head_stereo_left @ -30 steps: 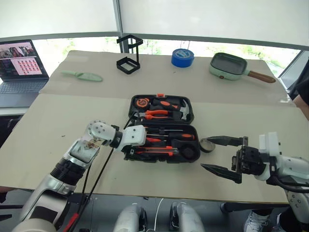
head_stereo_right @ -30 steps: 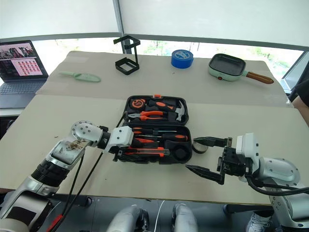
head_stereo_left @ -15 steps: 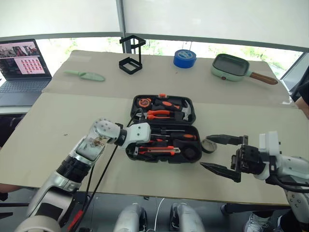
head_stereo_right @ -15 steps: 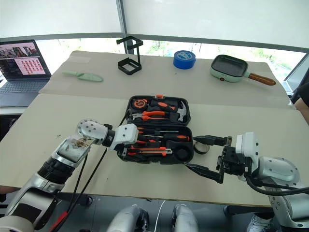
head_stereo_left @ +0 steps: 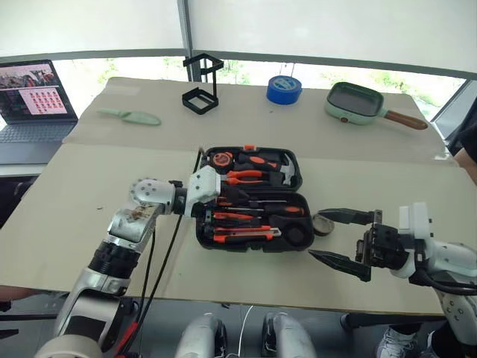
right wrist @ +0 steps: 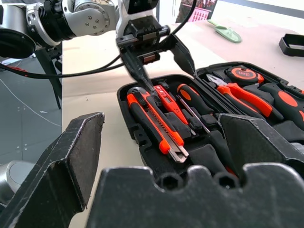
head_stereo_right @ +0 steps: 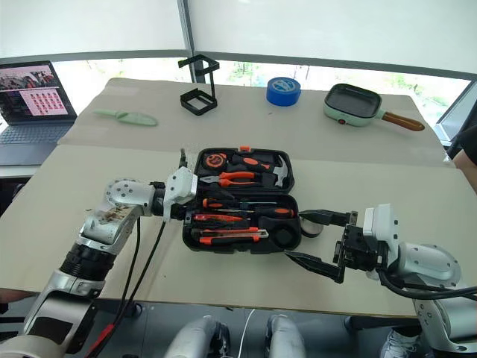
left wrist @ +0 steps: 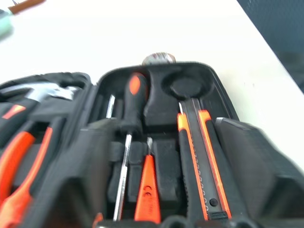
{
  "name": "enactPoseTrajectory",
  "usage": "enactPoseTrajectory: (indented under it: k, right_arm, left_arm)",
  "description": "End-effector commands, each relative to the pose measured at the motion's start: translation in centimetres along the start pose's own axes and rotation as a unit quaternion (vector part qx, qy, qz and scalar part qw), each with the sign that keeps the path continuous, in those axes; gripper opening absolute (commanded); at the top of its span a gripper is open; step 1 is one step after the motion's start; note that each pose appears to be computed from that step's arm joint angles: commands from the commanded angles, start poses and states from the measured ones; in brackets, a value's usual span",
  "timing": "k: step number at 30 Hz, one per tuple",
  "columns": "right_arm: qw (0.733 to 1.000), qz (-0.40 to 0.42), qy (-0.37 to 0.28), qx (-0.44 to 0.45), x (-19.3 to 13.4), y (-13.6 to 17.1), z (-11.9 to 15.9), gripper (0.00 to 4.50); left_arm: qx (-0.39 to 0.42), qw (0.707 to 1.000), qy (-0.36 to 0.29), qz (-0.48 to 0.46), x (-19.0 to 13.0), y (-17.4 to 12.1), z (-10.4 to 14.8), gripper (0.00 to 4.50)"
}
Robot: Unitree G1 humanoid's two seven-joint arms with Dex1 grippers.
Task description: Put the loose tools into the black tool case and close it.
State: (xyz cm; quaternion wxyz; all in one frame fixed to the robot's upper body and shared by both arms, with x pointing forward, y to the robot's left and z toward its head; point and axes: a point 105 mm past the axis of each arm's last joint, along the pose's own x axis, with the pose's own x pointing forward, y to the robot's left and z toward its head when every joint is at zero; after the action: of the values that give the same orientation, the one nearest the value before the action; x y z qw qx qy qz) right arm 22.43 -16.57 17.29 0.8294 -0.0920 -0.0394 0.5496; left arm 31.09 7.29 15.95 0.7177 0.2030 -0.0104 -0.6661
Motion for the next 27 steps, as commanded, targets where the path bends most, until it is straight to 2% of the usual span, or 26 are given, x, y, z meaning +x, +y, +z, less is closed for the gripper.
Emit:
enactPoseTrajectory:
  k: [1,5,6,17,21,27]
  right_arm:
    - [1.000,-0.002,-0.013,-0.011,0.1,0.0,0.7,4.50]
    - [1.000,-0.003,-0.015,-0.010,0.1,-0.1,0.6,4.50]
    - [1.000,-0.003,-0.015,-0.010,0.1,-0.1,0.6,4.50]
    - [1.000,-0.011,-0.016,-0.001,0.0,0.0,0.3,4.50]
    - [1.000,-0.013,-0.017,0.002,0.0,0.0,0.2,4.50]
    - [1.000,-0.012,-0.017,0.005,0.1,0.1,0.1,4.50]
  left_arm:
    - [0.017,1.000,-0.009,-0.018,0.3,-1.0,0.4,1.88]
    - [0.012,0.999,0.023,-0.031,1.1,-2.1,-1.2,0.33]
    - [0.009,0.999,0.029,-0.034,1.3,-2.4,-1.6,0.06]
    - [-0.027,0.993,0.110,-0.041,2.3,-4.4,-5.9,0.06]
    - [-0.087,0.982,0.162,-0.043,1.5,-5.0,-8.0,0.06]
    - [-0.158,0.968,0.188,-0.060,0.1,-6.2,-8.6,0.06]
